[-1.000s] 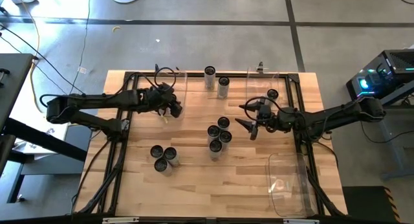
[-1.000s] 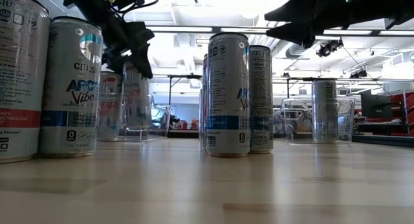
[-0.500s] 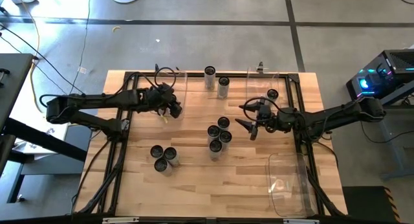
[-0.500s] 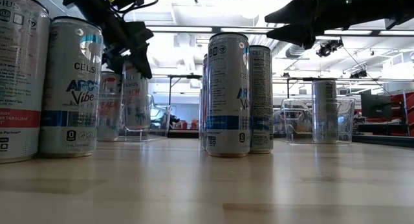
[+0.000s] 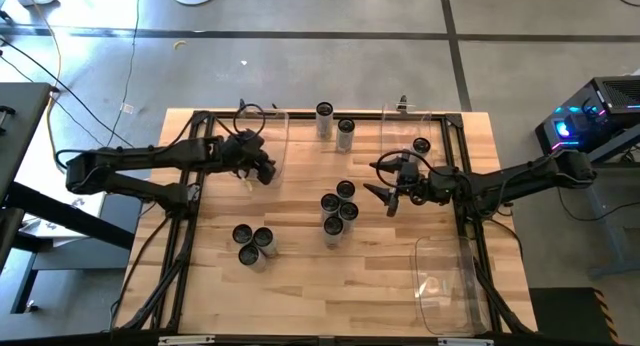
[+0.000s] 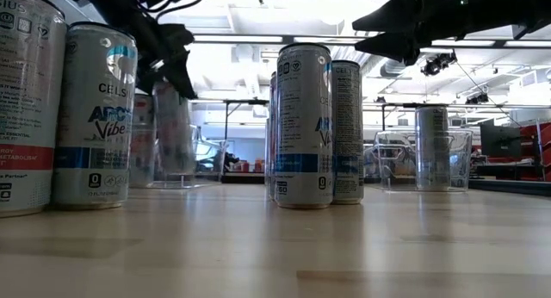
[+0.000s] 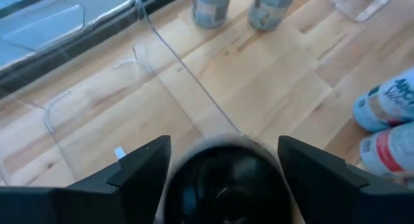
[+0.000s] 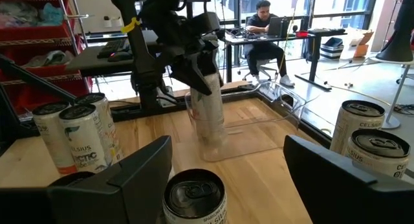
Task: Sort soda cans
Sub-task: Put the white-pink soda can into the top left transparent bin
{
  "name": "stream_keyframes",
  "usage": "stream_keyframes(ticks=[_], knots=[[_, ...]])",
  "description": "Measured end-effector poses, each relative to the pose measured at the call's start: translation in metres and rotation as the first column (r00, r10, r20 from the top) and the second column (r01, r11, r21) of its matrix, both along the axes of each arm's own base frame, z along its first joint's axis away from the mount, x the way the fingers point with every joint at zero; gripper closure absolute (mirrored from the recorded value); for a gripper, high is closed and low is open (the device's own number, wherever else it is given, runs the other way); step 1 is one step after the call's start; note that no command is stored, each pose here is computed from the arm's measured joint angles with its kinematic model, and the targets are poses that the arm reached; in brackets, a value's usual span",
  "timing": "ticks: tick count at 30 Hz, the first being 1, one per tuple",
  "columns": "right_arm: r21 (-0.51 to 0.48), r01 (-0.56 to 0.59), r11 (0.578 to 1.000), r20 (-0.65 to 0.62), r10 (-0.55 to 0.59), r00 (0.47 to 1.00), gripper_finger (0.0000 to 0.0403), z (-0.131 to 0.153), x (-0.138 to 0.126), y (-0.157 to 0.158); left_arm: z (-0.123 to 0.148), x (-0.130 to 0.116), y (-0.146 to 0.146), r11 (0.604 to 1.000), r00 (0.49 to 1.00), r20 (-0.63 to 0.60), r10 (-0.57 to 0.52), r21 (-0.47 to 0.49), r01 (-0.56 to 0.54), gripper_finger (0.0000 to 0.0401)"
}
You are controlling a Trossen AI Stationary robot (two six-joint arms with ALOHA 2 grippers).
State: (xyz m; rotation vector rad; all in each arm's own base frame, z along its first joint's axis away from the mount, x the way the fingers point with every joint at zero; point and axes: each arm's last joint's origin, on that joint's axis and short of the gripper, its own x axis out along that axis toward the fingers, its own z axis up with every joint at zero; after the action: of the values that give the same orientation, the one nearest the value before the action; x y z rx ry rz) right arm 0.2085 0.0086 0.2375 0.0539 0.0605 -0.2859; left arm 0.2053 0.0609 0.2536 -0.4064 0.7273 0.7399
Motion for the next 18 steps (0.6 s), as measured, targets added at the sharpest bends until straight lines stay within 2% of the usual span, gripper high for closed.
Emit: stream_keyframes(ticks=[13,18], knots=[[0.000,0.000,1.000,0.000,0.000,1.000,0.0110,0.0000,0.0000,0.0001,0.0025,-0.0008,0.0003,1.000,1.000,0.007,0.003,0.024,-0.003,0.0121],[-0.001,0.000,1.000,-0.006,0.000,1.000,0.0110,-0.0005,0.0000,0.0000,0.0033,-0.0006,0.0008,0.998,1.000,-0.011,-0.016,0.060,0.017,0.0121]])
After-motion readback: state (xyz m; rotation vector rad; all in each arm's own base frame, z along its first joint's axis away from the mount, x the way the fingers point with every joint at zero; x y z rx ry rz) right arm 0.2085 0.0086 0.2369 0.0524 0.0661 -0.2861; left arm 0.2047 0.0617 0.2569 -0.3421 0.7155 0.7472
